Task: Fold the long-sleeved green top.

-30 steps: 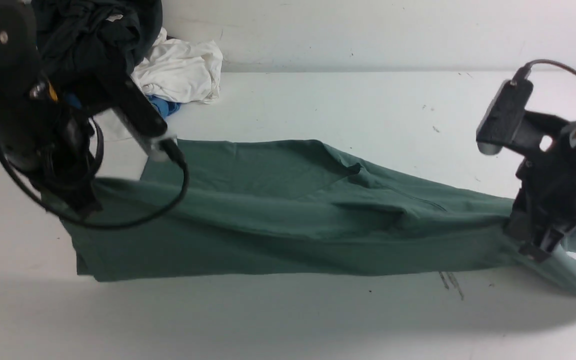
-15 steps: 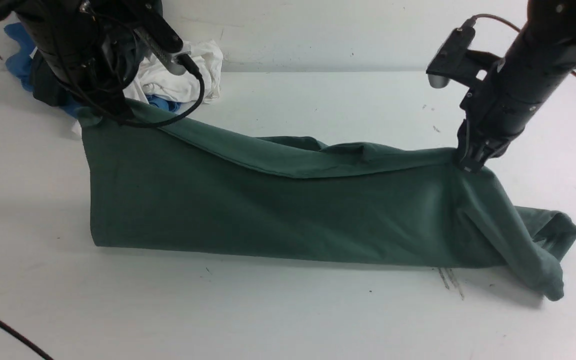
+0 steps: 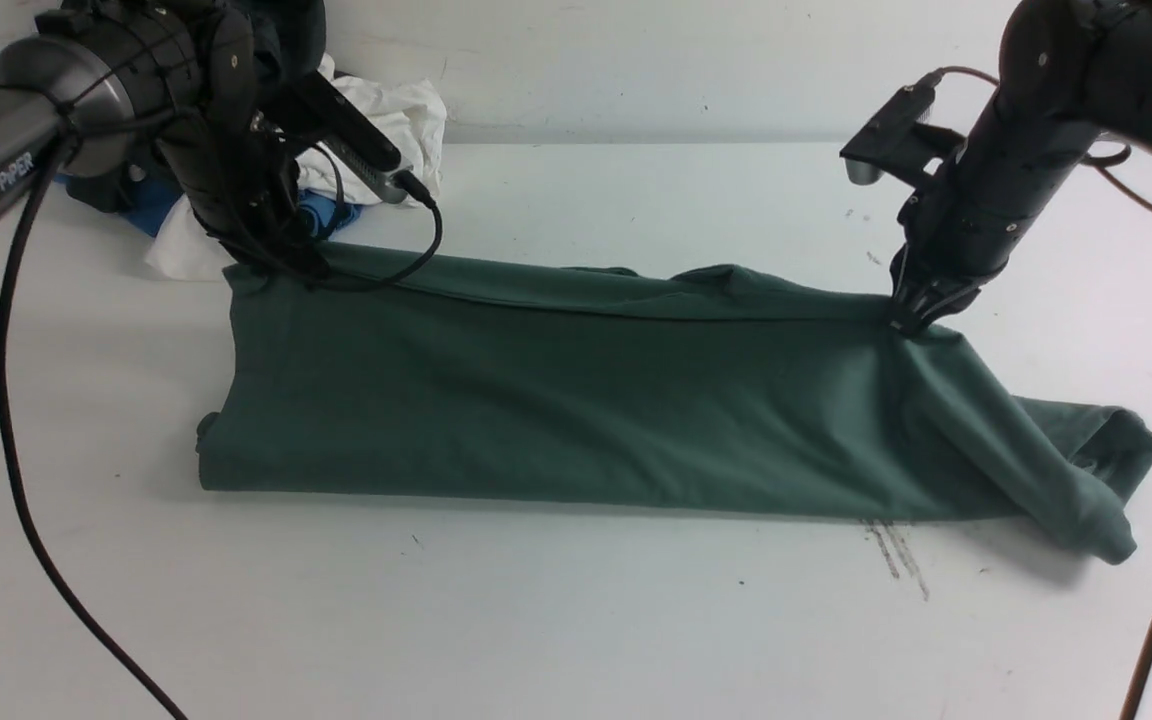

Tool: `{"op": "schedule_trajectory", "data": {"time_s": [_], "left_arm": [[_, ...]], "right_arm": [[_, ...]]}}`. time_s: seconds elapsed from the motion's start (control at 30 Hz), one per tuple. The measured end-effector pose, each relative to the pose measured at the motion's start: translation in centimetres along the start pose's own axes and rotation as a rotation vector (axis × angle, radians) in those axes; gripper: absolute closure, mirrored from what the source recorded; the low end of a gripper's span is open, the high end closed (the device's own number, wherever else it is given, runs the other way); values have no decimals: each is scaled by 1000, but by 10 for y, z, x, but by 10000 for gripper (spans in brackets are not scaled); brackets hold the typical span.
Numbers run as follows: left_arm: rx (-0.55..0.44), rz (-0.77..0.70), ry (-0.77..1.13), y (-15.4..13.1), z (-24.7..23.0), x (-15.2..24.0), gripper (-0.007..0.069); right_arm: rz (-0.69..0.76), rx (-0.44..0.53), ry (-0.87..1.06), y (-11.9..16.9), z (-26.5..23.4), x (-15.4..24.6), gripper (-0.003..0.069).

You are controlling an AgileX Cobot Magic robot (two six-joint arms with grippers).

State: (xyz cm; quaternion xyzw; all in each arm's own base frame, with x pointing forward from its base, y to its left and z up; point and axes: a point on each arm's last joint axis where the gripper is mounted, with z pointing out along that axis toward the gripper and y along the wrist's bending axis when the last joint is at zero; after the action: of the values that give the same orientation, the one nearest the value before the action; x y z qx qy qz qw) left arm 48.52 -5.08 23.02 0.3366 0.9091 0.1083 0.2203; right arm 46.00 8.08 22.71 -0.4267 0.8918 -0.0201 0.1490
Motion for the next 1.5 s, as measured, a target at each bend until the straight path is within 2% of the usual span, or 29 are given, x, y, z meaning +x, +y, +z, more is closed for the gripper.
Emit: {"op": "schedule_trajectory", "data": {"time_s": [0.33, 0.5, 0.63, 0.73, 0.8, 0.83, 0.9, 1.07, 1.13, 1.23, 1.27, 1.3, 1.4, 1.47, 1.5], "left_arm": [[-56, -119, -118, 0, 35, -9, 587], [-67, -158, -137, -1, 52, -9, 468], [-87, -164, -130, -1, 62, -7, 328], [-121, -224, -131, 3, 62, -6, 220], [-133, -266, -130, 5, 59, -7, 191], [-143, -337, -120, 9, 52, -8, 167], [-145, -424, -102, 12, 41, -9, 160], [-140, -480, -53, 12, 11, -12, 197], [-117, -414, -11, -1, -2, -19, 264], [-74, -337, 26, -19, -4, -25, 358], [-49, -316, 40, -26, -4, -27, 407], [-41, -306, 44, -29, -3, -28, 414], [58, -280, 96, -49, 9, -26, 564], [106, -264, 149, -57, 20, -19, 607], [111, -262, 155, -58, 21, -19, 613]], "right_arm": [[93, 82, -73, -15, 16, -2, 635], [141, 98, -75, -20, 37, -1, 603], [191, 108, -77, -23, 55, 1, 550], [259, 143, -101, -28, 60, 1, 469], [292, 166, -116, -30, 60, 0, 440], [346, 206, -138, -34, 57, -1, 383], [401, 246, -154, -38, 53, -1, 346], [487, 341, -169, -46, 36, 1, 303], [517, 387, -166, -49, 19, 3, 298], [538, 376, -141, -45, -3, 5, 295], [542, 352, -138, -43, -9, 5, 295], [547, 333, -142, -41, -11, 5, 295], [461, 177, -179, -19, -17, -11, 294], [386, 68, -218, 2, -10, -27, 303], [375, 56, -222, 6, -9, -31, 305]]}}
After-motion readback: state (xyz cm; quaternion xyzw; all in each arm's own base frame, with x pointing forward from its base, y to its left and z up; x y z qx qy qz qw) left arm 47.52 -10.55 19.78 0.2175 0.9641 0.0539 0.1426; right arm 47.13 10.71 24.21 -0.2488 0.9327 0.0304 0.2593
